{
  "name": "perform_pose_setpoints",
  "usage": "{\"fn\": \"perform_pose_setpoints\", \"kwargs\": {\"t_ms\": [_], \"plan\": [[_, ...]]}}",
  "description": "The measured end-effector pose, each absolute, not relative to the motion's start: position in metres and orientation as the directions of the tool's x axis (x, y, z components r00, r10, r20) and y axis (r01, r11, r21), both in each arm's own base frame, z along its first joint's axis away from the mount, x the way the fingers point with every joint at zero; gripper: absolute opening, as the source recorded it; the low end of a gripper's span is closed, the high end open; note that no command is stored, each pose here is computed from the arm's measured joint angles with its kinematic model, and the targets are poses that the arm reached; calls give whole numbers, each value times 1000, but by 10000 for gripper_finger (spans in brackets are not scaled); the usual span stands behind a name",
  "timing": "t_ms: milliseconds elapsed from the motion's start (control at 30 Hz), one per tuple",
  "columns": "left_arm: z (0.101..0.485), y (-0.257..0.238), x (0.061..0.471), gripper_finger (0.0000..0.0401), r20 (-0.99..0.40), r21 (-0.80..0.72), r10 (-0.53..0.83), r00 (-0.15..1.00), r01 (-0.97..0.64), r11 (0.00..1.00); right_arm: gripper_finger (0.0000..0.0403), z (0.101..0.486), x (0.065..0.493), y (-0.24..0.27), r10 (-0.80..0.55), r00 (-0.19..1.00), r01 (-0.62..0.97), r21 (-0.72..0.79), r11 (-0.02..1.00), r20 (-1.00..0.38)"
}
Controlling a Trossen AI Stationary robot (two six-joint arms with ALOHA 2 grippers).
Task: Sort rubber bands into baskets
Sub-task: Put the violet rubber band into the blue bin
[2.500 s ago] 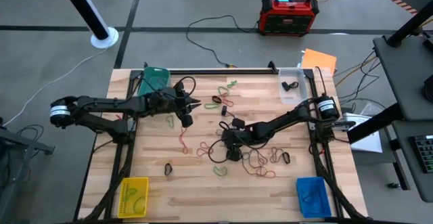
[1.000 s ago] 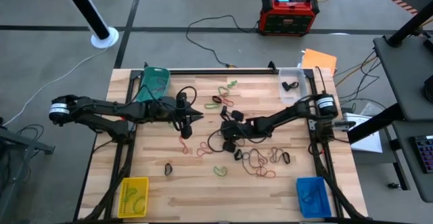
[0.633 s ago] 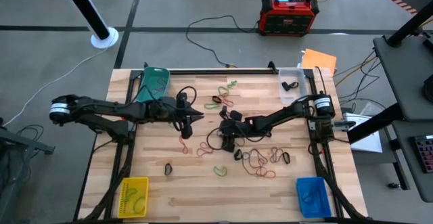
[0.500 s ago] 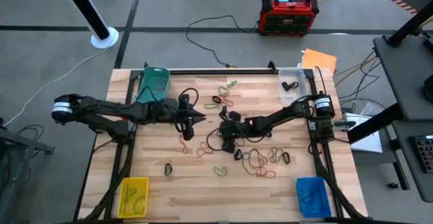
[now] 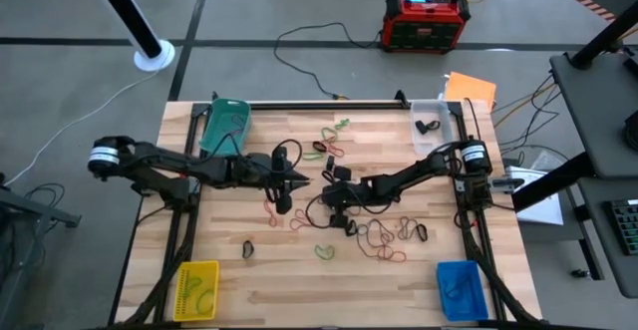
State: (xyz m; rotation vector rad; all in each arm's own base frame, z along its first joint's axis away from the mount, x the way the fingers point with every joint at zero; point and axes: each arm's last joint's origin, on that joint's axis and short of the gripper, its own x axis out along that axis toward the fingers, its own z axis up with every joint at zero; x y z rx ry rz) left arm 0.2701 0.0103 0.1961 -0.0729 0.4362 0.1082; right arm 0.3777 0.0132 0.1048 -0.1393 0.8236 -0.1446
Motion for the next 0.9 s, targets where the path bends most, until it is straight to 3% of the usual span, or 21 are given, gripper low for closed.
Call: {"fn": "perform_pose_setpoints", "kwargs": {"t_ms": [333, 600, 900], "plan": [[192, -6, 272, 39, -440, -47, 34, 898, -61, 997, 8, 119, 379, 19, -183, 719, 56, -207, 977, -671], [186, -9, 268, 73, -458, -70, 24, 889, -64, 996, 8, 118, 373, 25, -195, 725, 74, -207, 975, -660], [181, -16, 264, 95, -473, -72, -1, 881, -37, 997, 9, 152, 323, 36, -193, 480, 55, -191, 980, -856]]}}
